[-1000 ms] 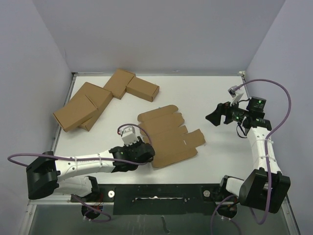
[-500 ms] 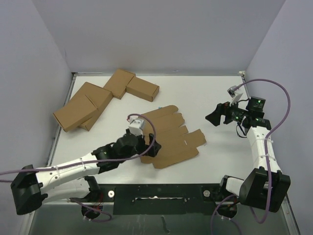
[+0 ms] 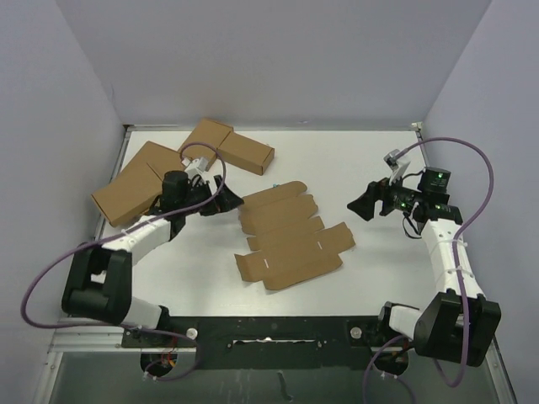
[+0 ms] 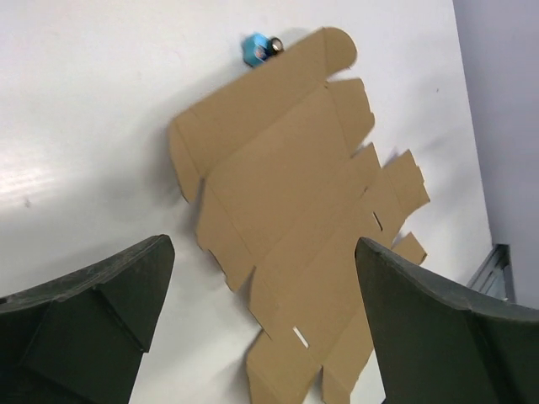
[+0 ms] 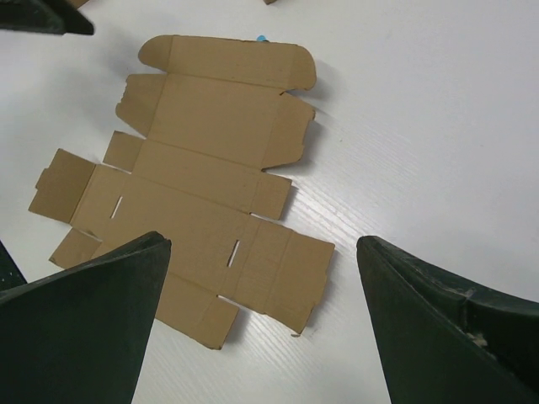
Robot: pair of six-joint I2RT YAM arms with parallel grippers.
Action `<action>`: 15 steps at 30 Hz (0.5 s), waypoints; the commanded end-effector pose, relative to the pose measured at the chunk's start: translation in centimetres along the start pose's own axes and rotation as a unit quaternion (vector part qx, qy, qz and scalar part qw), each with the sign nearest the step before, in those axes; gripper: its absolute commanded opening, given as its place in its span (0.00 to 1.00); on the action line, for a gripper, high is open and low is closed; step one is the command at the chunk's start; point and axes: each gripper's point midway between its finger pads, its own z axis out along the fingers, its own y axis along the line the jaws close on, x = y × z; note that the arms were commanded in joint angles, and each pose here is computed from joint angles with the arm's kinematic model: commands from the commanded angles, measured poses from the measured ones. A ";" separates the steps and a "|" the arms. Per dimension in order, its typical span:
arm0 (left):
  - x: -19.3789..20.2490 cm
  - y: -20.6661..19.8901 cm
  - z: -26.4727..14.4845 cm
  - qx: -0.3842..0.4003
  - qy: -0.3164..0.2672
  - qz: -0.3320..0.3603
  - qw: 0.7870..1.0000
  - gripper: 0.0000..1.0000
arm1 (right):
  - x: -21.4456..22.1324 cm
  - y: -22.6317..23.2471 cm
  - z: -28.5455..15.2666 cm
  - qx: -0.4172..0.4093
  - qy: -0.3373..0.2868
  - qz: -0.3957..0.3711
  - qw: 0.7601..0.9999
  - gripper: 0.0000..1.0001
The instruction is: Fold the paper box
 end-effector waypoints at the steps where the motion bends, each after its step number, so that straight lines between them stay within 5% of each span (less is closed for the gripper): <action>1: -5.2 -1.6 2.1 0.134 -0.013 -0.009 0.991 0.86 | -1.2 1.6 0.2 -0.036 -0.019 -0.049 0.998 0.98; 6: -5.2 1.7 6.3 0.131 0.045 -0.066 0.988 0.79 | -1.3 1.8 0.2 -0.038 -0.019 -0.051 0.998 0.98; 15: -2.5 5.5 9.6 0.030 0.118 -0.035 0.992 0.77 | -1.2 1.5 0.5 -0.035 -0.013 -0.048 0.998 0.98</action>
